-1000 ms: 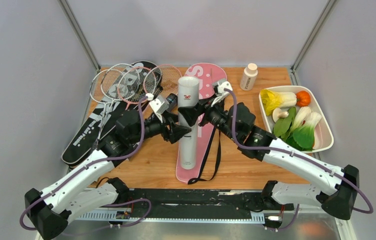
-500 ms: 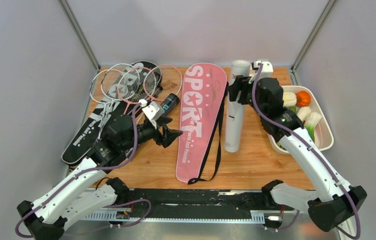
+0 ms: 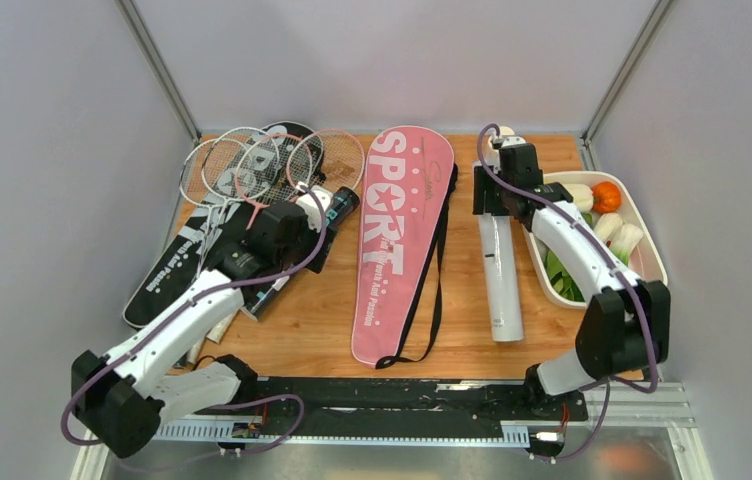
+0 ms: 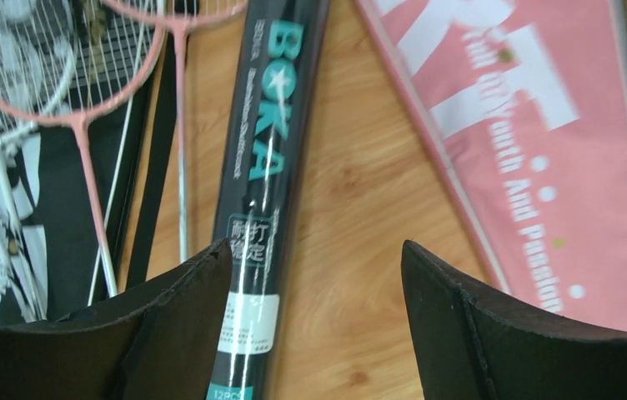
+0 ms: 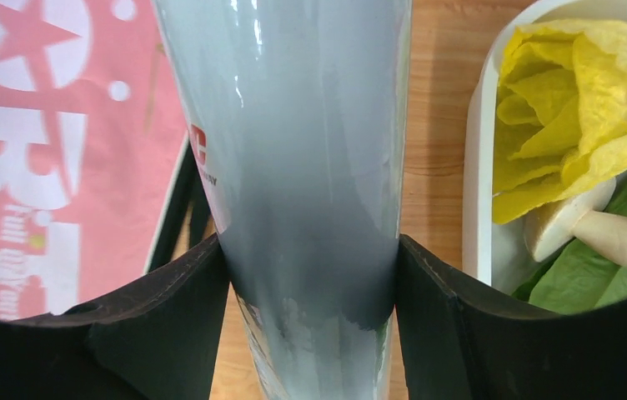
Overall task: Pack up the badminton gear
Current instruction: Place the shuttle tube at the center of the board.
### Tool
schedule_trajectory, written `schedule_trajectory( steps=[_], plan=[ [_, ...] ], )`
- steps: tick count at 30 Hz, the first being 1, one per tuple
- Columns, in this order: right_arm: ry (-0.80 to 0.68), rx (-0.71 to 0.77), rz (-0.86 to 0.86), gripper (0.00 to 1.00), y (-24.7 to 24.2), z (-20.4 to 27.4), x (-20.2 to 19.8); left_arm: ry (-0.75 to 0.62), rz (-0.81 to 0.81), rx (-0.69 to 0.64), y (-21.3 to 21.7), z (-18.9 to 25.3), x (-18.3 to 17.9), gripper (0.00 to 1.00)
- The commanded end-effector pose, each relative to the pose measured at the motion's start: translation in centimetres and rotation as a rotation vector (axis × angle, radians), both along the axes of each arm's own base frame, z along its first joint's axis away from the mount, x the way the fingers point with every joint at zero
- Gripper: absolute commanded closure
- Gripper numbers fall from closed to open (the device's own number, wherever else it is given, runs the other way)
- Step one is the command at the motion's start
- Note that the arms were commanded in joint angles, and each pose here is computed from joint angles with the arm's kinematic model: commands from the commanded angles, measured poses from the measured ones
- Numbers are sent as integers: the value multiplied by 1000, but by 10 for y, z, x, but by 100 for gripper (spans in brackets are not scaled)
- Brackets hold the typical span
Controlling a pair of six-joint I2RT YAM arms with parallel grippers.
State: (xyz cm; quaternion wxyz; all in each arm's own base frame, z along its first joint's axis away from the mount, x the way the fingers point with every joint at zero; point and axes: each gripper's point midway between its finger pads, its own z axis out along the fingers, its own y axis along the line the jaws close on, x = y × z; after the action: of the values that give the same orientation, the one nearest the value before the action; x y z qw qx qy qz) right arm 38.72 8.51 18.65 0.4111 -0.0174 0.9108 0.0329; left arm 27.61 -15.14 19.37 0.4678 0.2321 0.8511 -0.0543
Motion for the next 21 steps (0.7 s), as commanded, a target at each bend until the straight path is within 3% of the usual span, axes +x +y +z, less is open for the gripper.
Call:
schedule_trajectory(
  steps=[1,7,9,14,21],
  plan=[
    [9,-63,-24,58,-22,-19,37,121,62,119,23,-31,10,19],
    [137,-81,-74,49,-43,-78,65,210,73,200,32,-71,20,17],
    [139,-84,-90,37,-45,-82,72,229,78,224,37,-81,23,17],
    [95,-67,-93,10,-42,-64,82,296,99,209,44,-101,34,18],
    [11,-2,-63,0,-29,-26,73,387,91,72,21,-113,35,27]
  ],
)
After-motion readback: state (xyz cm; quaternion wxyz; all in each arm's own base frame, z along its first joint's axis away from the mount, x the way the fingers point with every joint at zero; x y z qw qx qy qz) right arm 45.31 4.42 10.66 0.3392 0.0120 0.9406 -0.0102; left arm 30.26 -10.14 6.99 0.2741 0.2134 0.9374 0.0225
